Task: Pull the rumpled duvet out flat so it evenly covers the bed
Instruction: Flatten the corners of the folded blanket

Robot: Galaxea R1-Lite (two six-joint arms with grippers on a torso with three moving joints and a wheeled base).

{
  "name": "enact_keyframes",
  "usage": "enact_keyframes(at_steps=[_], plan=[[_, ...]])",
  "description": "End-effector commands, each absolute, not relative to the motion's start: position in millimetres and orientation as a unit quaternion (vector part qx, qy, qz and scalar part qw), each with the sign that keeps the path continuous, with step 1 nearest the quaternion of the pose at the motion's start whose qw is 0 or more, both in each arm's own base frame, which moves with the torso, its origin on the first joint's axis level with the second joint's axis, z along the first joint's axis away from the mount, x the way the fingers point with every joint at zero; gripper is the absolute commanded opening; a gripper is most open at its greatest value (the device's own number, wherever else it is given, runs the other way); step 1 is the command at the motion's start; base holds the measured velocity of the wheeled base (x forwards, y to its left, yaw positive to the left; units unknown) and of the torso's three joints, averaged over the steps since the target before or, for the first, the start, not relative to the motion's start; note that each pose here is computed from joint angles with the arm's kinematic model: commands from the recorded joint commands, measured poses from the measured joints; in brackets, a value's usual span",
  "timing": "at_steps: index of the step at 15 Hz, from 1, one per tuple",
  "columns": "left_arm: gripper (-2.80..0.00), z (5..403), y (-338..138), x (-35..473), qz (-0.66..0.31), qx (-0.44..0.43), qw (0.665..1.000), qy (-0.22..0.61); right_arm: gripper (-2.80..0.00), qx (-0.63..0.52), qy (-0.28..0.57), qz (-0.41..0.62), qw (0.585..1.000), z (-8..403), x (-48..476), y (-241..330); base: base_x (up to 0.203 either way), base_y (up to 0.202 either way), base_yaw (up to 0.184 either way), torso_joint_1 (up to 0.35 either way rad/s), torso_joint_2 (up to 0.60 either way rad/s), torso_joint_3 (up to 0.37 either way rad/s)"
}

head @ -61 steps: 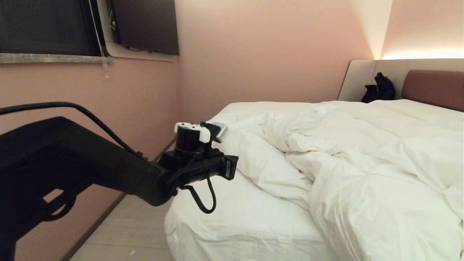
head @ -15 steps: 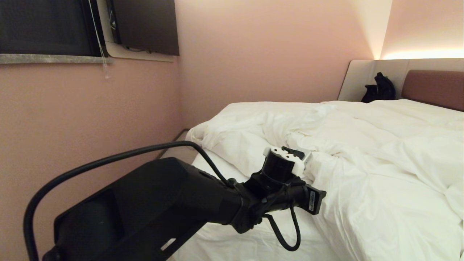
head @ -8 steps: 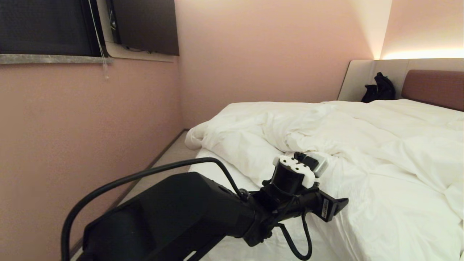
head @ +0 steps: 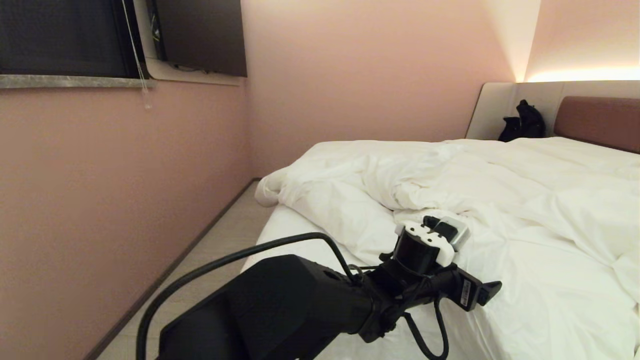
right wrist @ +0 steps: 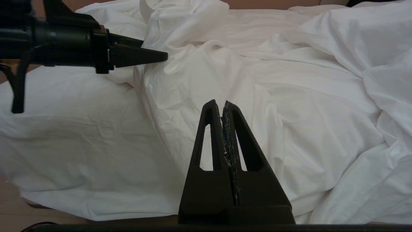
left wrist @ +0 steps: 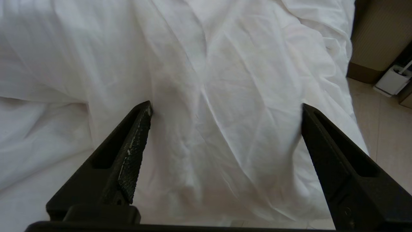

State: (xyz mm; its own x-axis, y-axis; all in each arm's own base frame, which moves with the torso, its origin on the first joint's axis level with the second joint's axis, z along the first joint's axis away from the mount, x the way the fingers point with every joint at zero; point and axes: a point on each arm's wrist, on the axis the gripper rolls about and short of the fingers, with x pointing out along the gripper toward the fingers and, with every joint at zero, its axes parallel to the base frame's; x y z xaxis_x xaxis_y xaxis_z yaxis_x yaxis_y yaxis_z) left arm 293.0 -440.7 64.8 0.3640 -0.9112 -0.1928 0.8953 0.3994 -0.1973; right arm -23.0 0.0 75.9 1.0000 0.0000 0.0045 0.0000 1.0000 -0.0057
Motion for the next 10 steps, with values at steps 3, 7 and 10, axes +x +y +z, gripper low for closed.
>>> enact_keyframes(at_steps=[3, 7, 10], plan=[[0.0, 39, -452, 301, -0.543, -0.024, 0.825, 0.153, -2.8, -0.003, -0.002, 0.0, 1.0, 76, -23, 0, 0.0, 0.0, 0.0, 0.0, 0.0, 0.0], [0.0, 27, -453, 310, -0.534, -0.016, 0.827, 0.173, -2.8, -0.003, -0.002, 0.0, 1.0, 76, -23, 0, 0.0, 0.0, 0.0, 0.0, 0.0, 0.0], [0.0, 22, -450, 314, -0.528, -0.012, 0.829, 0.184, -2.8, -0.003, -0.002, 0.0, 1.0, 76, -23, 0, 0.0, 0.0, 0.0, 0.0, 0.0, 0.0]])
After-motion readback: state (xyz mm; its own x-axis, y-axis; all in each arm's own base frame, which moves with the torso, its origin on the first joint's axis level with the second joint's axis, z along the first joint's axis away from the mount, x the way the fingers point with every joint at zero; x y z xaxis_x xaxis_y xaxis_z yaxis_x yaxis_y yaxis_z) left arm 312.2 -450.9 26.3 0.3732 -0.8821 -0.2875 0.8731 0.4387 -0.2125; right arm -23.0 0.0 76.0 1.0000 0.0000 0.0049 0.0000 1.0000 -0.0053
